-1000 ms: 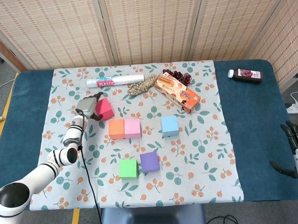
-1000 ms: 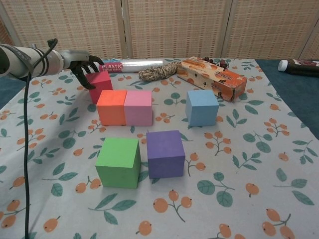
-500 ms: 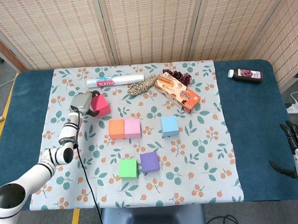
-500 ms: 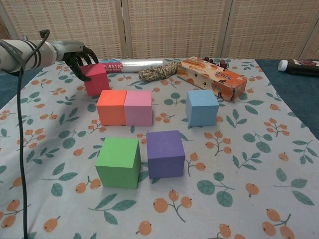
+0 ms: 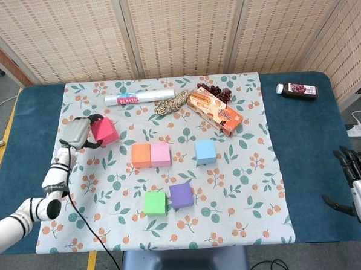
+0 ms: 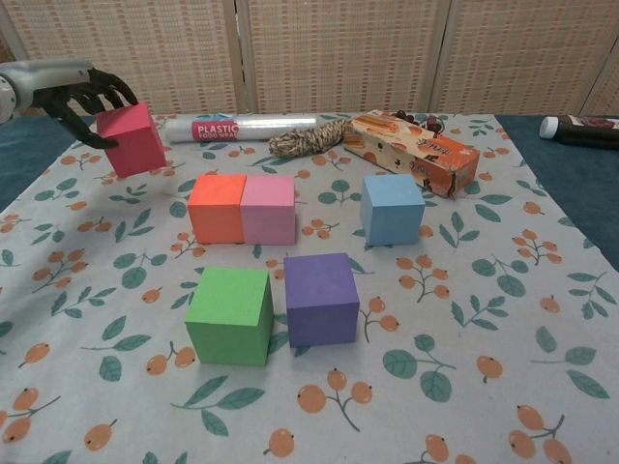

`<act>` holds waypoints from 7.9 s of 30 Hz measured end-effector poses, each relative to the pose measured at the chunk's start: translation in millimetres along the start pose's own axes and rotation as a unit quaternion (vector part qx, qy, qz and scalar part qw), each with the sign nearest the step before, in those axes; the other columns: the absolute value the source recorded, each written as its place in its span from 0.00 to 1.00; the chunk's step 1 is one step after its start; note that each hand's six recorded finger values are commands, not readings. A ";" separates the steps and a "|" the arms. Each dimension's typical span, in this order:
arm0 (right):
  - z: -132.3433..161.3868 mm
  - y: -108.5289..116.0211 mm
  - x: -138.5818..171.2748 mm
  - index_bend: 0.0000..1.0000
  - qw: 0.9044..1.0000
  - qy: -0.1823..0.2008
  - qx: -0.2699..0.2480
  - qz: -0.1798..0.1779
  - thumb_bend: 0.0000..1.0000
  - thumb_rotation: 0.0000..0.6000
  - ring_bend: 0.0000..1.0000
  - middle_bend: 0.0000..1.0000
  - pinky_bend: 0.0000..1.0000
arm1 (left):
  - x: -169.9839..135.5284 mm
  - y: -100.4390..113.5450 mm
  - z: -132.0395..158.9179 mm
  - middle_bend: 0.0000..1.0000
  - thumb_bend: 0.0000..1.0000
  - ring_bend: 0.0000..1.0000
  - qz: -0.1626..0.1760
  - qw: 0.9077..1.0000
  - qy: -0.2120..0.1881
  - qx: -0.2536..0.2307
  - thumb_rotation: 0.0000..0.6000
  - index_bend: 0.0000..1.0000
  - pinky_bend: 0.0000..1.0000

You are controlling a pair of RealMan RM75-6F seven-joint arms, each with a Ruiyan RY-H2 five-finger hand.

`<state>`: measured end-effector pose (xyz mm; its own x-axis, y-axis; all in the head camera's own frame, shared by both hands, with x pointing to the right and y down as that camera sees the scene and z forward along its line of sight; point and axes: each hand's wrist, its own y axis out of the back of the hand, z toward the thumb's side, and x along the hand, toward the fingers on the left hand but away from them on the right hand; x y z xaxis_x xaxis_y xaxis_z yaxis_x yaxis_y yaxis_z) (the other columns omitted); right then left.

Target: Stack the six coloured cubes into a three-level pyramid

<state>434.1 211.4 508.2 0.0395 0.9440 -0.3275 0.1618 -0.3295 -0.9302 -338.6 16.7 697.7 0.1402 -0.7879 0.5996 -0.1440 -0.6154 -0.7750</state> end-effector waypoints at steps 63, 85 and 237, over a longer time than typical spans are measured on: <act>4.1 0.4 15.8 0.00 1.000 -0.020 0.008 -0.009 0.00 1.00 0.00 0.00 0.00 | -20.1 -64.3 41.1 0.31 0.31 0.28 -0.085 0.988 -0.099 0.082 1.00 0.21 0.19; 1.7 -1.6 13.6 0.00 1.000 -0.025 0.009 -0.007 0.00 1.00 0.00 0.00 0.00 | -13.0 -68.0 46.9 0.29 0.31 0.28 -0.100 0.986 -0.105 0.082 1.00 0.20 0.19; -9.4 -2.4 8.8 0.00 1.000 -0.021 -0.002 -0.009 0.00 1.00 0.00 0.00 0.00 | -146.5 -85.7 122.9 0.00 0.33 0.00 -0.153 0.946 -0.262 0.117 1.00 0.00 0.20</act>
<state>443.3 220.6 509.1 -0.0052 0.9481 -0.3179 0.1663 -0.3126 -0.9352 -226.4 187.6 651.7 0.6149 -0.4176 0.6690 0.1929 -0.7429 -0.6410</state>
